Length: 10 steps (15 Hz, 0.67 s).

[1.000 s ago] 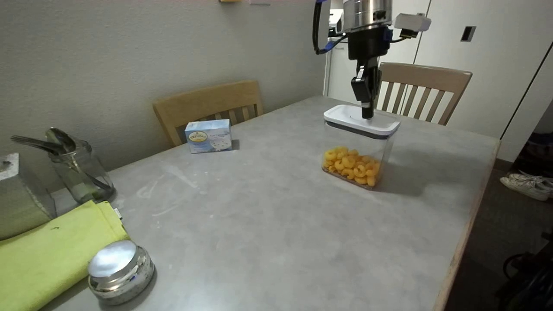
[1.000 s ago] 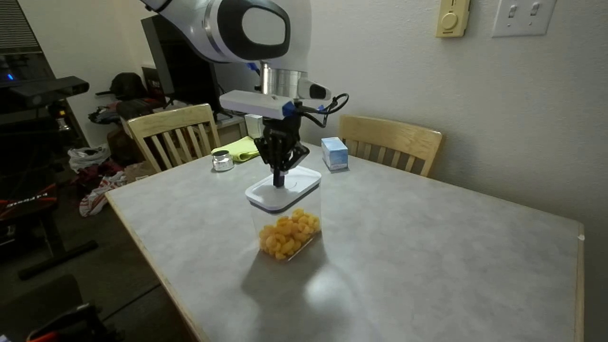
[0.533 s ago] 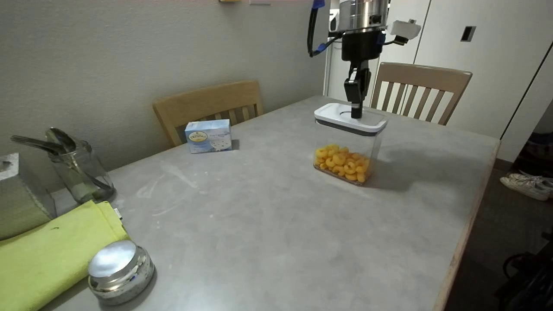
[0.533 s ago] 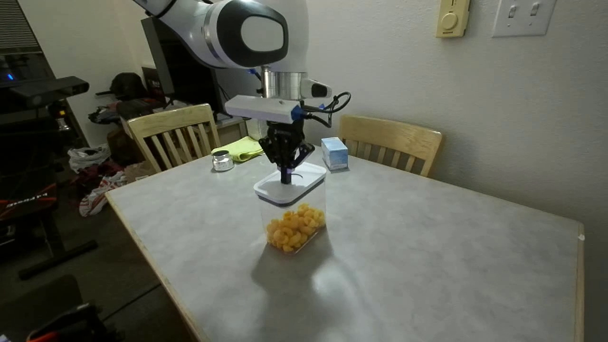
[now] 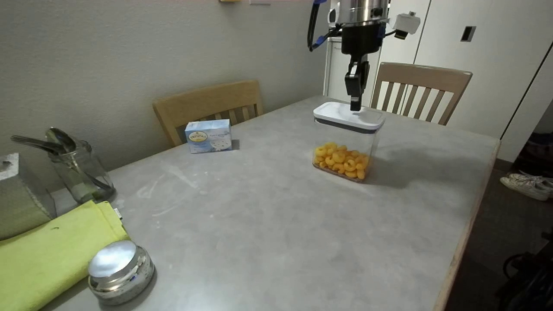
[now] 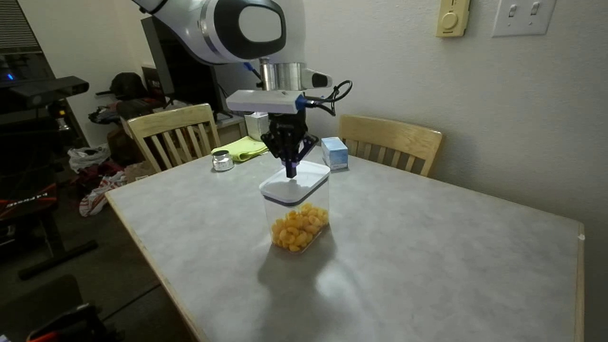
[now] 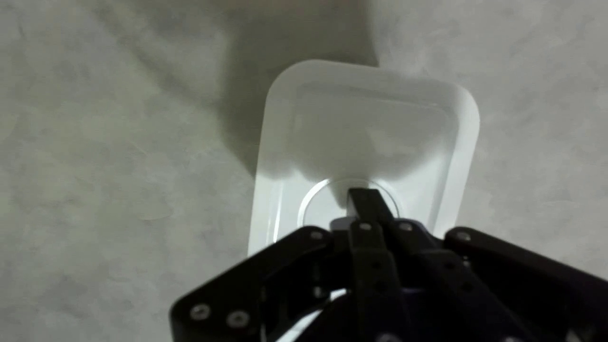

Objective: Place the white lid on top of the food container

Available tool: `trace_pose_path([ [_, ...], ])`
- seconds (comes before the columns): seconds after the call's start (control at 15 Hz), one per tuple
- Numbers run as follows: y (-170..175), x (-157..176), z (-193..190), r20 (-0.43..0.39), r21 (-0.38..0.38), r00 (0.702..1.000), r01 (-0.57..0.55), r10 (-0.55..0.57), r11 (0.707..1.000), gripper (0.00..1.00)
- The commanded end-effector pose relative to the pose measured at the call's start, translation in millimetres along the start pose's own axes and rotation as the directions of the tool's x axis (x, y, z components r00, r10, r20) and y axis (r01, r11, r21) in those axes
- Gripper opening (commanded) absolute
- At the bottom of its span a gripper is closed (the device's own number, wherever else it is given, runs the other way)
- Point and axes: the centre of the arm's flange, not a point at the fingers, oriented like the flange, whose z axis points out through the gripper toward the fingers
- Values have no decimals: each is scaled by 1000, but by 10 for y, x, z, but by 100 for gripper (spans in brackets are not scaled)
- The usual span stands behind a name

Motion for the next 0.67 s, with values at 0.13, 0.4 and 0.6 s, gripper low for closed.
trace_pose_path([
  [0.13, 21, -156, -336, -47, -3, 998, 30, -30, 1000, 0],
  [0.4, 47, -158, -466, -69, -2, 997, 24, -24, 1000, 0],
  [0.6, 49, -155, -481, -69, 3, 997, 18, -18, 1000, 27],
])
